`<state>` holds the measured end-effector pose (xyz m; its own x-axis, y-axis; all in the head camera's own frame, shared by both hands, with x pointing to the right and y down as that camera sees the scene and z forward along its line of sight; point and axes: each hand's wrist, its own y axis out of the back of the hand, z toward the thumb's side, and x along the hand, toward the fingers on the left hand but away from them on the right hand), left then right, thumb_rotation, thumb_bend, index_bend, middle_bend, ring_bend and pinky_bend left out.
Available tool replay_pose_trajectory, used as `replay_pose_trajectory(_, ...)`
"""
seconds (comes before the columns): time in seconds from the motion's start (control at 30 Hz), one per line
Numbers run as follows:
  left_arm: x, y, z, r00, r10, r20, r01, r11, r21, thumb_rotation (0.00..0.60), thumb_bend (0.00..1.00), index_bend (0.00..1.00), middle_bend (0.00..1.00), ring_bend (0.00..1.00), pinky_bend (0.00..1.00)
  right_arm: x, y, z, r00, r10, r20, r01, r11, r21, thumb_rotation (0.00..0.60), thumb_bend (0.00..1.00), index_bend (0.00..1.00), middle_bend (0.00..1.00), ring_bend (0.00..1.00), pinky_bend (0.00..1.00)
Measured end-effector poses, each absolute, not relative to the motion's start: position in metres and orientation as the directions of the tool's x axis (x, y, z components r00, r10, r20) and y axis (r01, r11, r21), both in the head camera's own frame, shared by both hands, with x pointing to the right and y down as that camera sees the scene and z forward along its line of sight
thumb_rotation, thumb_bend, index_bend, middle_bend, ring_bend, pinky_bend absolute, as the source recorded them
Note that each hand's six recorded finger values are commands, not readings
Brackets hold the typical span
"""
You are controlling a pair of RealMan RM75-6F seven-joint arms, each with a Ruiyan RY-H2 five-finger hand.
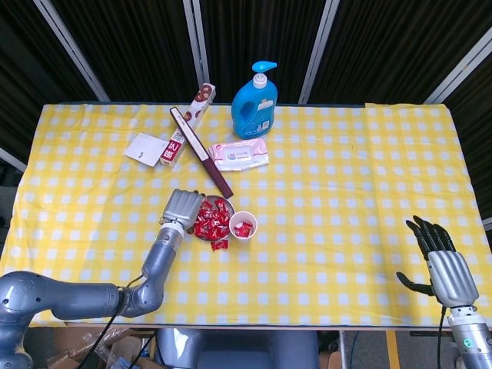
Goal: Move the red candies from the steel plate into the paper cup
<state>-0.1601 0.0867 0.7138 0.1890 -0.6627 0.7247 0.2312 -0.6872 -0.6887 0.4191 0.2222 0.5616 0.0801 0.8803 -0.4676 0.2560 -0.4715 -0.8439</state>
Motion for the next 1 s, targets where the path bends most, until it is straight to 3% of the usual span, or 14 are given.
replay_pose_trajectory(0.47,-0.144,0.095,0.726,0.203,-0.647,0.735,0.241,-0.695,-0.677,0.6,0.2,0.34,0.33,0.79,0.87,0.419,0.223,0.562,0.08,0.878,-0.472,0.261,-0.476,-0.84,0.6,0.28,0.0,0.0,0.0,0.0)
replay_pose_trajectory(0.83,-0.135,0.099,0.732,0.217,-0.65,0.728,0.275,-0.675,-0.685,0.6,0.36,0.51,0.57,0.81,0.89,0.419,0.222,0.562,0.081,0.877,-0.473,0.268,-0.476,-0.837,0.6,0.28,0.0,0.0,0.0,0.0)
replay_pose_trajectory(1.0,-0.134,0.1,0.733,0.221,-0.657,0.721,0.281,-0.665,-0.692,0.6,0.41,0.54,0.6,0.81,0.89,0.419,0.223,0.562,0.081,0.877,-0.473,0.269,-0.476,-0.837,0.6,0.28,0.0,0.0,0.0,0.0)
